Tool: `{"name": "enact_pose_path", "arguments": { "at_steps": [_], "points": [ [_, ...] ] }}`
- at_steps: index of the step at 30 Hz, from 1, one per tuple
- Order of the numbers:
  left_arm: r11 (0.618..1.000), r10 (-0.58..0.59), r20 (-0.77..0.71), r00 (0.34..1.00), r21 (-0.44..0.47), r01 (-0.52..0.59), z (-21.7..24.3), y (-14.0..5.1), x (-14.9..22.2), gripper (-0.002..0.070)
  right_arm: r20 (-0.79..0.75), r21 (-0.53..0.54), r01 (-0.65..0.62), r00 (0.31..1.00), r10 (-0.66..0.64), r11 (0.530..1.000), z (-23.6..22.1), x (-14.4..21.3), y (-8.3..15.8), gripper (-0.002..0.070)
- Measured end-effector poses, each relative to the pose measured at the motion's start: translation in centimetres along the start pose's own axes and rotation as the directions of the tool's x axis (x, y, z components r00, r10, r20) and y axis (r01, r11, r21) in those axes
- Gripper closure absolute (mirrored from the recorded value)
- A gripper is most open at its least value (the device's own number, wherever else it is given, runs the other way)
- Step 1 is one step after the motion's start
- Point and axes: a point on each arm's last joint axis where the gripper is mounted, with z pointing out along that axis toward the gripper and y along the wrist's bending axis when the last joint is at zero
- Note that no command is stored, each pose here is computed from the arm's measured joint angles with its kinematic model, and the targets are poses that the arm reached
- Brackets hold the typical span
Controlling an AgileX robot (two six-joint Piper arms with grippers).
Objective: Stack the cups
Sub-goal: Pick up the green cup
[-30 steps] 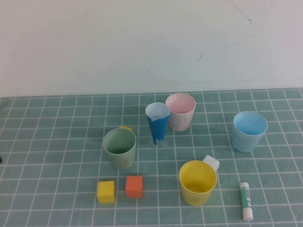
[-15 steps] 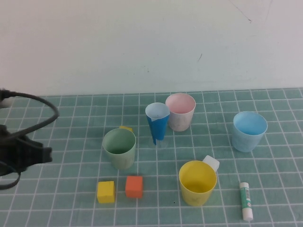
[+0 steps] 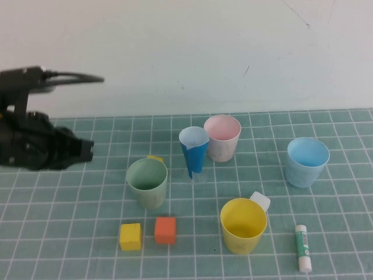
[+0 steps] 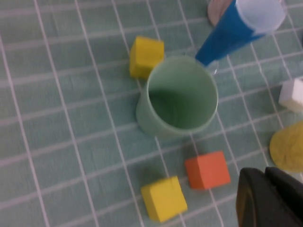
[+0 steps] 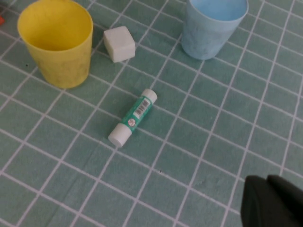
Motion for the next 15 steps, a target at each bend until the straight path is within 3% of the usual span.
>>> {"name": "enact_pose_path", "arguments": {
  "at_steps": [7,15],
  "points": [
    [1.000,0.014,0.050,0.999,0.024,-0.015,0.0,-0.6,-4.6,0.0677,0.052,-0.033,0.011,0.999,-0.010,0.999,0.0,-0.5,0.3,0.0679],
    [0.979,0.186,0.012,0.982,0.080,-0.187,1.8,-4.9,-6.8,0.0677,-0.002,-0.147,-0.010,1.000,0.010,0.989,1.6,-1.6,-0.2,0.0679]
  ]
}}
